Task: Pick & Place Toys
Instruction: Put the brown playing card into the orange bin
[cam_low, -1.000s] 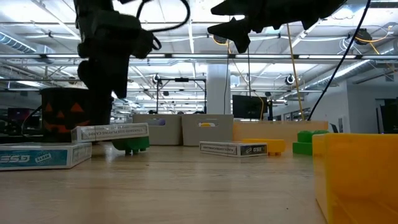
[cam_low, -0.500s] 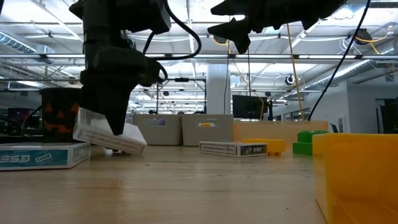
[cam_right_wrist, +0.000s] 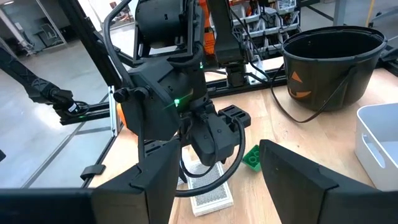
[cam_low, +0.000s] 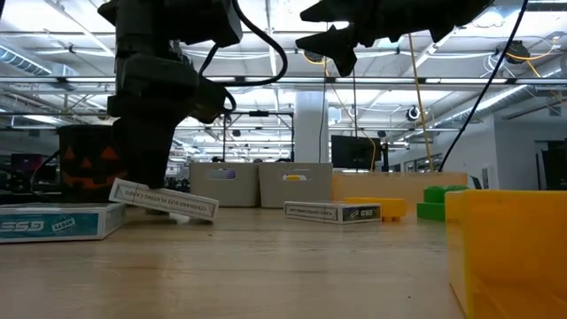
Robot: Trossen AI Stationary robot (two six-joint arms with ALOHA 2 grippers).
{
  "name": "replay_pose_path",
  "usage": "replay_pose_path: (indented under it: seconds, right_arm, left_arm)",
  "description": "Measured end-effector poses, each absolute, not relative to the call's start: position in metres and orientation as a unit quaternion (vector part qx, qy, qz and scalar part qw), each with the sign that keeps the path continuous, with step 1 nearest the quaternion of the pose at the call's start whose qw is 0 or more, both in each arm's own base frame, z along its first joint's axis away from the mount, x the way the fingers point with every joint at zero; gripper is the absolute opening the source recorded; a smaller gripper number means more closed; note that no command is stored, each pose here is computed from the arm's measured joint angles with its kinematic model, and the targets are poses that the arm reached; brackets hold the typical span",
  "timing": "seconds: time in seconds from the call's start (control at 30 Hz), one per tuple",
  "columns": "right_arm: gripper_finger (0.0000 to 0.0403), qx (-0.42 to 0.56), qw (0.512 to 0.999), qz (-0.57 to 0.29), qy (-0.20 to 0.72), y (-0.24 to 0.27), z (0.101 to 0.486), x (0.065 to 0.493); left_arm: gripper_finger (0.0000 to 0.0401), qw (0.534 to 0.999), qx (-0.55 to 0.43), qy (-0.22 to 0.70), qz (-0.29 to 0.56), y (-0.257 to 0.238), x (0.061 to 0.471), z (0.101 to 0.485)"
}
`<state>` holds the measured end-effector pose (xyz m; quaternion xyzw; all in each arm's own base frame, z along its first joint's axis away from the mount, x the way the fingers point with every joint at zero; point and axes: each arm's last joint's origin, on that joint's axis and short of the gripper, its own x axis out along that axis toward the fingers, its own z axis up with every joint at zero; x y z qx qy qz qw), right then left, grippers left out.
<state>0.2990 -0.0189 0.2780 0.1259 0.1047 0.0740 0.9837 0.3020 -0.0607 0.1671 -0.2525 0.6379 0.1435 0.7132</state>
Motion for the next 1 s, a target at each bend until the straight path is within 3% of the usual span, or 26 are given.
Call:
replay_pose_path:
  seconds: [0.57,0.8,1.0]
  right_arm:
    - [0.0210,0.126,0.984,0.074,0.105,-0.019,0.278,0.299]
    - [0.0210,0.126,0.984,0.074,0.106,-0.019,0.278,0.299]
    - [0.0210,0.126,0.984,0.074,0.106,-0.019,0.278,0.299]
  left_arm:
    - [0.0377,0.693,-0.239,0.665,0.141,-0.062,0.302,0.154]
    - [0.0320,0.691,-0.240,0.667,0.145,-0.061,0.302,0.153]
    - [0.0321,0.695,-0.246,0.659,0.147,-0.061,0.304,0.153]
